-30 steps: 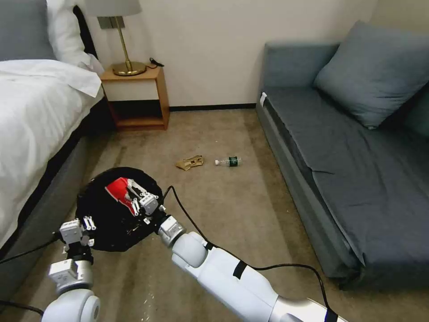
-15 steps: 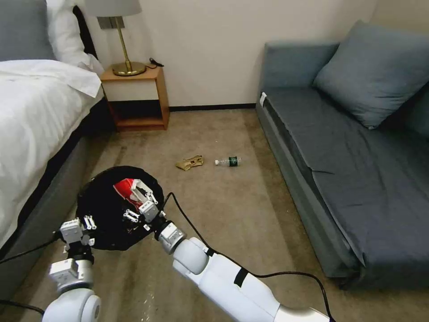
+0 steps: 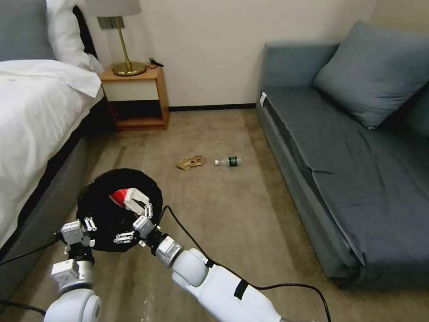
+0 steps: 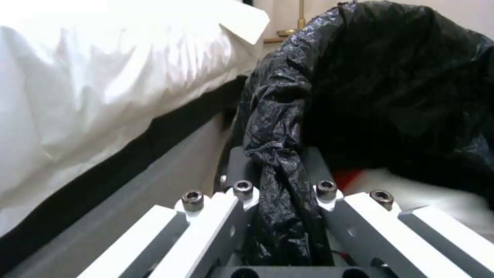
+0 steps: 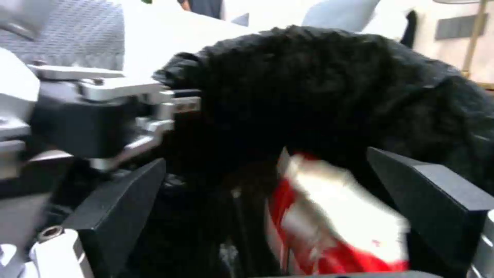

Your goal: Pick up the trash bin, then pick up the garbage on the floor and place it into the trash bin.

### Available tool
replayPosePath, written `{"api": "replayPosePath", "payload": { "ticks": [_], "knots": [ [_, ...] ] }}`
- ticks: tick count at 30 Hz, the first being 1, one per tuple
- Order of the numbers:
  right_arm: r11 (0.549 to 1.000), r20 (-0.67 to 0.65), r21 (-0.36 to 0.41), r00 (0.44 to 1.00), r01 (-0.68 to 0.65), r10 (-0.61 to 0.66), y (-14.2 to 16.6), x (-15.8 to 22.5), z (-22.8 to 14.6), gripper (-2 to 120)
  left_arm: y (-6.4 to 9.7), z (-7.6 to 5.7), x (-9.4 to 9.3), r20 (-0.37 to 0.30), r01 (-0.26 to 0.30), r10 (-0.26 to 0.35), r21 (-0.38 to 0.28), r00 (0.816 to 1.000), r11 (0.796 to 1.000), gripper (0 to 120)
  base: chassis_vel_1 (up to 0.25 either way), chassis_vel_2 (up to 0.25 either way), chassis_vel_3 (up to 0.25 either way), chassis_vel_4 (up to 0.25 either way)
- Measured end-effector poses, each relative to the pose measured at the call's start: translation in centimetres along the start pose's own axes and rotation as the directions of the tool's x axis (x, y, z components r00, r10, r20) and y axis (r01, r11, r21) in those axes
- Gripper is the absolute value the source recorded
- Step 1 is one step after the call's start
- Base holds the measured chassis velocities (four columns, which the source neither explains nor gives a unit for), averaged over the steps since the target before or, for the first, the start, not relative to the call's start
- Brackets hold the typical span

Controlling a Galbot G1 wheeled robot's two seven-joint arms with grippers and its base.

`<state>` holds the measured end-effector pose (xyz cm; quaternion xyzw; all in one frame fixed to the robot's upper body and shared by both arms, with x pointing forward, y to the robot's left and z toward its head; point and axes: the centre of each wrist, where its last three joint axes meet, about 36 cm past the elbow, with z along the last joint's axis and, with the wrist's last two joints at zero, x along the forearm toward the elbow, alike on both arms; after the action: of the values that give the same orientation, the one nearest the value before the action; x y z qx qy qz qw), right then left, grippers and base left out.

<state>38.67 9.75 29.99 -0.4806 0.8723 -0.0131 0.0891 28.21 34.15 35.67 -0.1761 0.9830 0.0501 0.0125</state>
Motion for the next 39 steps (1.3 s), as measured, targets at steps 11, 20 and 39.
{"api": "replayPosePath", "payload": {
  "ticks": [11, 20, 39],
  "knots": [
    [0.999, 0.042, 0.023, 0.999, -0.025, 0.024, -2.1, -1.9, -2.4, 100, 0.1, 0.7, -0.4, -0.001, 0.002, -0.002, 0.0, 1.0, 1.0, 6, 0.0, 0.0, 0.0, 0.0],
    [0.981, 0.009, 0.002, 0.981, -0.196, 0.196, -4.0, -0.4, -1.7, 100, 1.4, 1.5, -1.1, 0.014, 0.039, -0.038, -0.018, 0.999, 0.999, 6, 0.0, 0.0, 0.0, 0.0],
    [0.855, -0.165, 0.012, 0.842, -0.519, 0.514, -10.4, 7.8, 0.8, 100, 2.2, 1.9, -2.7, 0.034, 0.113, -0.111, -0.04, 0.993, 0.993, 6, 0.0, 0.0, 0.0, 0.0]
  ]
}}
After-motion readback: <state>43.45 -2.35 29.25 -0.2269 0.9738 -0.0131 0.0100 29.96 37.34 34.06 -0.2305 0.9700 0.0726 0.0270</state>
